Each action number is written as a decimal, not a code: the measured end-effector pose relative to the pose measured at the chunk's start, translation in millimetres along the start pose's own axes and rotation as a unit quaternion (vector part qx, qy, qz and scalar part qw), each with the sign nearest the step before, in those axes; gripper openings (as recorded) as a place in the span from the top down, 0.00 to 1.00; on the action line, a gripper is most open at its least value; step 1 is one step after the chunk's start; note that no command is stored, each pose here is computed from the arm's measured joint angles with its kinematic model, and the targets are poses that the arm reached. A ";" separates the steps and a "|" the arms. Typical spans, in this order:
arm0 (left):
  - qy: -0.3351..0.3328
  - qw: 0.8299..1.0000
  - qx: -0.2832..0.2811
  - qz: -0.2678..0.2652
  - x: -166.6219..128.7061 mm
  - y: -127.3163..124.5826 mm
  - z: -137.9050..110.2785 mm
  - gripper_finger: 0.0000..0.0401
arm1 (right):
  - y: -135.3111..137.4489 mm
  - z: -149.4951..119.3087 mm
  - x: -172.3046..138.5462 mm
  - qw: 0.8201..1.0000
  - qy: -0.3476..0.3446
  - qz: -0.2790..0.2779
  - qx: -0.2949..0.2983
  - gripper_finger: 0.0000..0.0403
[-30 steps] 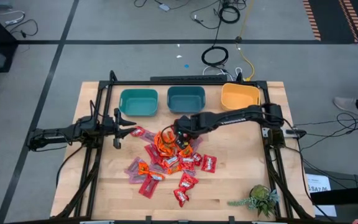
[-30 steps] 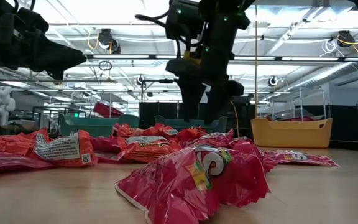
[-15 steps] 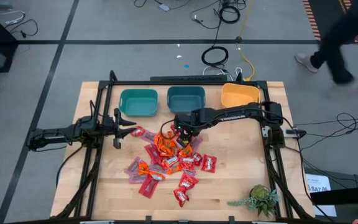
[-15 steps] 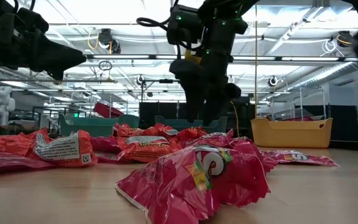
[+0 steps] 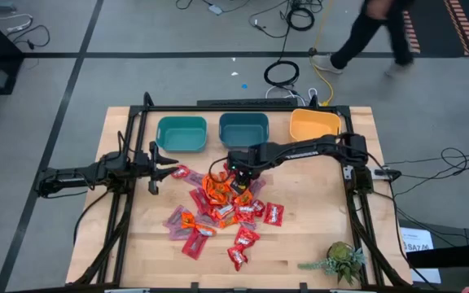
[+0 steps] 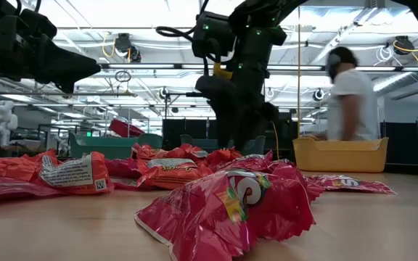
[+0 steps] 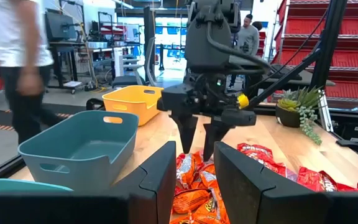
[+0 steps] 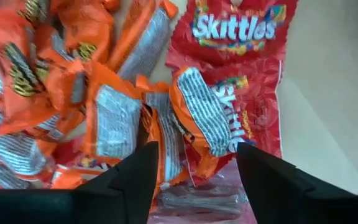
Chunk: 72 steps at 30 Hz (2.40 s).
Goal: Sort candy
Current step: Put the orange chocolate into the yellow bin
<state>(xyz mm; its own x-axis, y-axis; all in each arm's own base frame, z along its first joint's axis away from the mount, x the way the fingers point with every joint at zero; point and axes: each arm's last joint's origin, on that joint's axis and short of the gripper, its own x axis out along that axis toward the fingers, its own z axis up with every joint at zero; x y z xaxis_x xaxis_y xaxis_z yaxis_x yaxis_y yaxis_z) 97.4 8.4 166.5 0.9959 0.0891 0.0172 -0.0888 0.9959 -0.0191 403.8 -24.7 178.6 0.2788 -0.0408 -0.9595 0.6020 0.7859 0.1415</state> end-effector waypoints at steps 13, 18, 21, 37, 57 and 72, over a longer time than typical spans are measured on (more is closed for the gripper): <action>0.000 1.000 0.000 0.000 0.0 0.0 0.1 0.71 | 0.1 -1.4 8.1 1.000 0.008 -0.008 0.001 0.78; 0.000 1.000 0.000 0.000 0.0 0.0 0.1 0.71 | 0.0 -3.6 3.5 1.000 0.013 -0.011 -0.006 0.96; 0.000 1.000 0.000 0.000 0.0 0.0 0.0 0.71 | 0.8 -3.2 -7.7 1.000 0.001 -0.005 -0.012 0.98; 0.000 1.000 0.000 0.000 0.0 0.0 0.0 0.71 | -20.1 -10.3 -108.6 0.997 -0.075 0.012 0.004 1.00; 0.000 1.000 0.000 0.000 0.0 0.0 0.1 0.71 | -170.2 -88.8 -143.0 0.962 -0.159 -0.043 0.218 1.00; 0.000 1.000 0.000 0.000 0.0 0.0 0.1 0.71 | -236.5 -106.2 -125.4 0.920 -0.154 -0.105 0.345 1.00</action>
<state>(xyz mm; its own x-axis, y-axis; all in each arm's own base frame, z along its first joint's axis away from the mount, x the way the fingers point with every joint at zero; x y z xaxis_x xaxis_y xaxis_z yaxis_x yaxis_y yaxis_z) 97.4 8.4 166.6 0.9959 0.0891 0.0174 -0.0888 0.9959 -0.0190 147.0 -139.9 239.6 0.2375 -0.4030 -0.8839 0.9686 0.1670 0.1841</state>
